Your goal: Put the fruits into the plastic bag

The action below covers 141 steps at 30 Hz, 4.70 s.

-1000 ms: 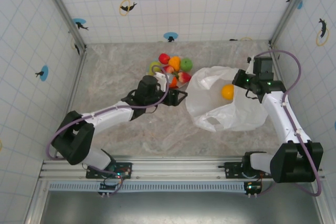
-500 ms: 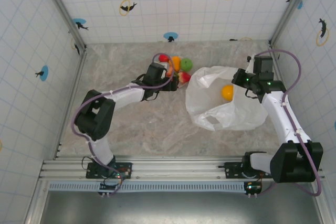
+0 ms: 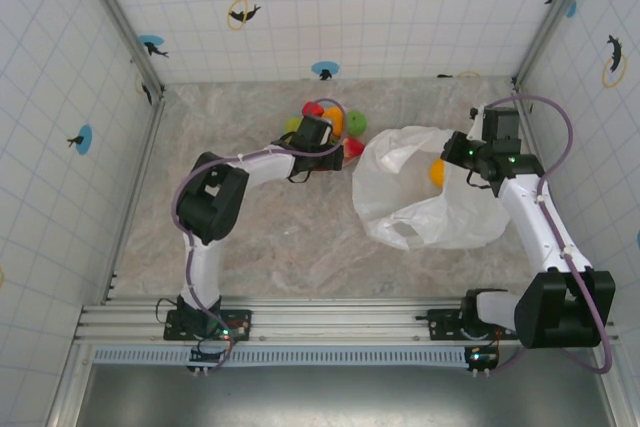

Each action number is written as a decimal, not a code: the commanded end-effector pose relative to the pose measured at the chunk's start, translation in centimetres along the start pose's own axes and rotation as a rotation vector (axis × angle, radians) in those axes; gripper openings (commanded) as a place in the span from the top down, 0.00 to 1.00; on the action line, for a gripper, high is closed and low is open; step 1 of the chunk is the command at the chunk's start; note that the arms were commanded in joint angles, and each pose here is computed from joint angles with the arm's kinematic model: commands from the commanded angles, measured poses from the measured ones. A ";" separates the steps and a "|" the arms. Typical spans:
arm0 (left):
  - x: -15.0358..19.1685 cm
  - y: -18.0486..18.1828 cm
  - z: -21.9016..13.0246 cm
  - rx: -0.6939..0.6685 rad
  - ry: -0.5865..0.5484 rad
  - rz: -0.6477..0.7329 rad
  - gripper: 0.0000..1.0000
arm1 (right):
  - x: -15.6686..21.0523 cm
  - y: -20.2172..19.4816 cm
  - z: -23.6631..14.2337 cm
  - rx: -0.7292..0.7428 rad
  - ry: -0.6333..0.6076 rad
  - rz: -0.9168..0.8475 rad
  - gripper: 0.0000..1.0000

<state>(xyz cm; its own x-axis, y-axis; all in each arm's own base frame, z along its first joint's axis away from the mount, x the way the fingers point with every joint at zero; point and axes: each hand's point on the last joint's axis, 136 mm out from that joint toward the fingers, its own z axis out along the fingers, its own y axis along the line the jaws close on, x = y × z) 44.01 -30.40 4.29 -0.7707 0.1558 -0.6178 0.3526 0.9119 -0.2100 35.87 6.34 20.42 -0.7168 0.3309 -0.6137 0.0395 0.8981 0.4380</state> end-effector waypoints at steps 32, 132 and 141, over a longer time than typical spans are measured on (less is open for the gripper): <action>7.0 -12.5 -15.0 0.462 -0.124 0.205 0.43 | 0.8 0.4 1.8 -0.033 0.030 0.018 1.00; 11.5 -11.5 -9.0 0.419 -0.027 -0.137 0.21 | 4.3 0.9 2.5 -0.203 0.123 0.150 1.00; 12.4 -11.7 -6.8 0.403 0.038 -0.159 0.22 | 4.1 -0.7 2.3 -0.187 0.113 0.181 1.00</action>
<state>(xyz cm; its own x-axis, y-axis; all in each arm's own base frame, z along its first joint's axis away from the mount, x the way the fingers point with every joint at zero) 26.57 -36.53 4.86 -0.8248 0.0534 -0.5629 0.4330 0.6999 -0.5681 34.52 7.85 15.39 -0.7892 0.4453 -0.4230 0.0768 0.7549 0.6513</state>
